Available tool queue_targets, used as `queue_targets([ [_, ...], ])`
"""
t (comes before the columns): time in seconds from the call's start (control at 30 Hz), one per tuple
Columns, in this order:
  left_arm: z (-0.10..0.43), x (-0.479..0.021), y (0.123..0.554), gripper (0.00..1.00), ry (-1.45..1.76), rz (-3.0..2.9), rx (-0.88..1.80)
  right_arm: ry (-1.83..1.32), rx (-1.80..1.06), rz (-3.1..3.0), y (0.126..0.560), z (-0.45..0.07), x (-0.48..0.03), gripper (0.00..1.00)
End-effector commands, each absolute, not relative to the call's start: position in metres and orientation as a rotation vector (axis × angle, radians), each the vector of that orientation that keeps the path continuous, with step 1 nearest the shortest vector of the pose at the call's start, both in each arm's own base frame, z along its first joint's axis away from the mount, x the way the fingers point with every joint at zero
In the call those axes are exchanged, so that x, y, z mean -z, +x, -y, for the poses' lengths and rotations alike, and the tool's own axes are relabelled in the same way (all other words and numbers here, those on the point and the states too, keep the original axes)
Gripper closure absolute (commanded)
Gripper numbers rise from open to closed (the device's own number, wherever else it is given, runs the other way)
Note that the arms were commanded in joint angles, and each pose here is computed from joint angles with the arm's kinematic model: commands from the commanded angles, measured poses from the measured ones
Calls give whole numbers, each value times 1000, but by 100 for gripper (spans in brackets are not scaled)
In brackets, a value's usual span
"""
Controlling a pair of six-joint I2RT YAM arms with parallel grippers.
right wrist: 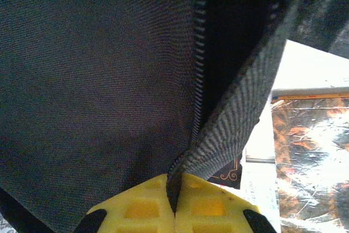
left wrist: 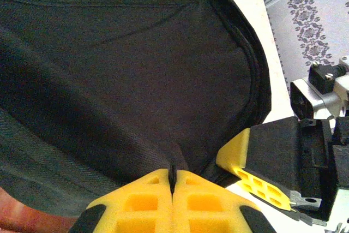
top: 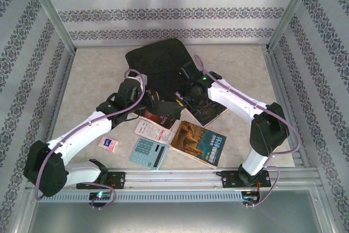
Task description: Pack the student bag
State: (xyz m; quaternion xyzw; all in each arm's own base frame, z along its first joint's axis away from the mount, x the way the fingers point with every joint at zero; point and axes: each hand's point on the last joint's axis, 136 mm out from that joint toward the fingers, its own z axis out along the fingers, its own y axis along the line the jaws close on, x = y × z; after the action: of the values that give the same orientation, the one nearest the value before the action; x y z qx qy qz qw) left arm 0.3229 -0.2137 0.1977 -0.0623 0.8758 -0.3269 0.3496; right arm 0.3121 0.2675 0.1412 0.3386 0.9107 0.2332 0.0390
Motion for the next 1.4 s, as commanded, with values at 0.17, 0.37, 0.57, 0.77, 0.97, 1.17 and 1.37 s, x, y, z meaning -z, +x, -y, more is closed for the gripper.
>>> queue_targets([
  [0.17, 177, -208, 334, 100, -223, -2215, 733, 1013, -486, -2752, 317, -227, -130, 100],
  [0.37, 167, -211, 341, 100, -209, -2219, 663, 919, -405, -2737, 321, -219, -134, 100],
  [0.57, 152, -212, 352, 100, -231, -2216, 587, 854, -348, -2725, 325, -211, -135, 100],
  [0.77, 134, -215, 368, 100, -278, -2200, 542, 808, -344, -2731, 327, -211, -134, 100],
  [0.97, 111, -205, 384, 100, -361, -2203, 497, 774, -342, -2735, 329, -210, -133, 100],
  [1.17, 95, -198, 396, 100, -409, -2204, 462, 735, -342, -2732, 332, -209, -134, 100],
  [1.37, 82, -206, 406, 100, -404, -2187, 401, 678, -321, -2727, 336, -207, -134, 100],
])
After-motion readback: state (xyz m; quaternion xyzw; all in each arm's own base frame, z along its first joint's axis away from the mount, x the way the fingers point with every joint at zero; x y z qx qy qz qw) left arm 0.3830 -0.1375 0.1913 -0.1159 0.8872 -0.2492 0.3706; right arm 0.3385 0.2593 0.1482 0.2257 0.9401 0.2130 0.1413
